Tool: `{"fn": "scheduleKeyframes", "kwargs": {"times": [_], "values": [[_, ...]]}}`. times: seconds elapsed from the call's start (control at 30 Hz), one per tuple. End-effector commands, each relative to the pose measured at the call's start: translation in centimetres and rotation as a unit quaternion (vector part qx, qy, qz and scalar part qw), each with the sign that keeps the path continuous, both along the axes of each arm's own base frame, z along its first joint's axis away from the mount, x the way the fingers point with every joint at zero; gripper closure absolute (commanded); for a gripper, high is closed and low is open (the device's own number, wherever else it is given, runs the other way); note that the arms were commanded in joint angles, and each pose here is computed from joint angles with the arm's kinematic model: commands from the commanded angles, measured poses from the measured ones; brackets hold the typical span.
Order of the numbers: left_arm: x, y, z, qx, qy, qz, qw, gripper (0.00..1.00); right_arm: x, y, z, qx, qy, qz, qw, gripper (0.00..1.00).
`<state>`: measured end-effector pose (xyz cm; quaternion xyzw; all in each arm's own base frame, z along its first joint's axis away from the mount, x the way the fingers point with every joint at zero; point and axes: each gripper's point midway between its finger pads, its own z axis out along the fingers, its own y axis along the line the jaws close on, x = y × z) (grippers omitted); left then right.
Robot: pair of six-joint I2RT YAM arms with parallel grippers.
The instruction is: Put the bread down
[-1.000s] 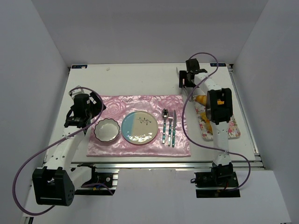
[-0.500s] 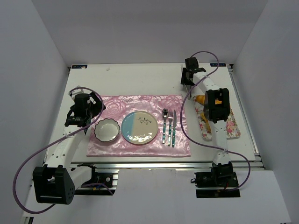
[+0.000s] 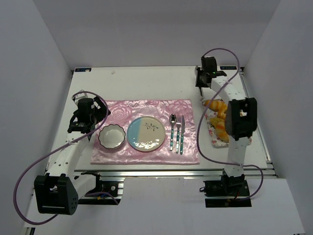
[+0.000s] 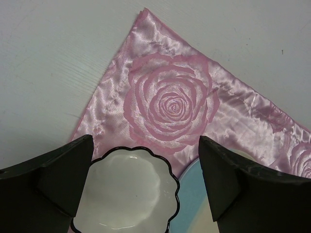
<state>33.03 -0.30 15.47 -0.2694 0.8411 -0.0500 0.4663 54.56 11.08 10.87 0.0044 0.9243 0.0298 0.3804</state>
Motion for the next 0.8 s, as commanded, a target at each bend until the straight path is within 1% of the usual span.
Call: {"fn": "scheduleKeyframes", "kwargs": {"times": [0.0,0.03,0.07,0.1,0.13,0.17,0.2,0.23,0.27,0.3,0.37,0.4,0.43,0.47,0.5,0.53,0.63,0.67,0.77], "values": [[0.3,-0.5,2.0,-0.005,-0.028,-0.015,0.999,0.02,-1.9,0.8,8.7,0.021,-0.106,0.04,0.993,0.69],[0.3,-0.6,2.2,-0.005,-0.031,-0.017,0.999,0.02,-4.2,0.2,9.1,0.021,-0.106,0.041,0.993,0.69],[0.3,-0.8,2.2,-0.008,-0.032,-0.021,0.999,0.02,-5.3,-0.1,9.6,0.02,-0.111,0.038,0.993,0.69],[0.3,-0.8,2.3,-0.008,-0.032,-0.023,0.999,0.02,-7.0,-0.7,11.7,0.02,-0.126,0.029,0.991,0.69],[0.2,-0.9,2.4,-0.01,-0.035,-0.024,0.999,0.02,-8.7,-1.4,10.4,0.014,-0.105,0.02,0.994,0.68],[0.2,-1.0,2.5,-0.012,-0.037,-0.027,0.999,0.02,-10.0,-2.0,10.4,0.021,-0.096,0.0,0.995,0.68],[0.2,-1.1,2.5,-0.014,-0.036,-0.029,0.999,0.02,-12.4,-2.9,11.3,0.017,-0.089,-0.019,0.996,0.67],[0.2,-1.2,2.6,-0.015,-0.037,-0.032,0.999,0.02,-13.9,-3.5,11.0,0.019,-0.076,-0.034,0.996,0.66],[0.1,-1.4,2.6,-0.017,-0.037,-0.036,0.999,0.02,-15.9,-4.0,9.2,0.026,-0.05,-0.056,0.997,0.66],[0.1,-1.4,2.7,-0.018,-0.038,-0.037,0.998,0.02,-17.8,-4.7,10.5,0.033,-0.063,-0.071,0.995,0.66],[-0.1,-1.5,2.7,-0.02,-0.038,-0.039,0.998,0.02,-21.5,-5.6,8.2,0.033,-0.023,-0.094,0.995,0.64],[-0.1,-1.8,2.7,-0.024,-0.038,-0.046,0.998,0.02,-23.0,-5.8,9.2,0.049,-0.035,-0.105,0.993,0.62],[-0.1,-2.0,2.8,-0.027,-0.041,-0.051,0.998,0.02,-24.7,-6.2,8.6,0.046,-0.013,-0.11,0.993,0.62],[-0.1,-2.2,2.8,-0.03,-0.042,-0.056,0.997,0.02,-25.9,-6.3,8.6,0.049,-0.004,-0.114,0.992,0.61],[-0.1,-2.6,2.7,-0.036,-0.043,-0.065,0.996,0.02,-27.0,-6.5,9.5,0.058,-0.011,-0.12,0.991,0.6],[-0.1,-2.8,2.6,-0.035,-0.042,-0.068,0.996,0.02,-28.8,-6.9,9.0,0.049,0.015,-0.122,0.991,0.58],[-0.1,-3.3,2.3,-0.035,-0.038,-0.075,0.996,0.02,-31.4,-8.3,9.7,0.031,0.034,-0.15,0.988,0.55],[-0.2,-3.4,2.2,-0.037,-0.038,-0.077,0.996,0.02,-33.1,-8.3,8.9,0.025,0.067,-0.141,0.987,0.51],[-0.1,-3.4,2.2,-0.037,-0.037,-0.078,0.996,0.02,-36.1,-7.9,7.3,0.029,0.13,-0.124,0.983,0.5]]}}
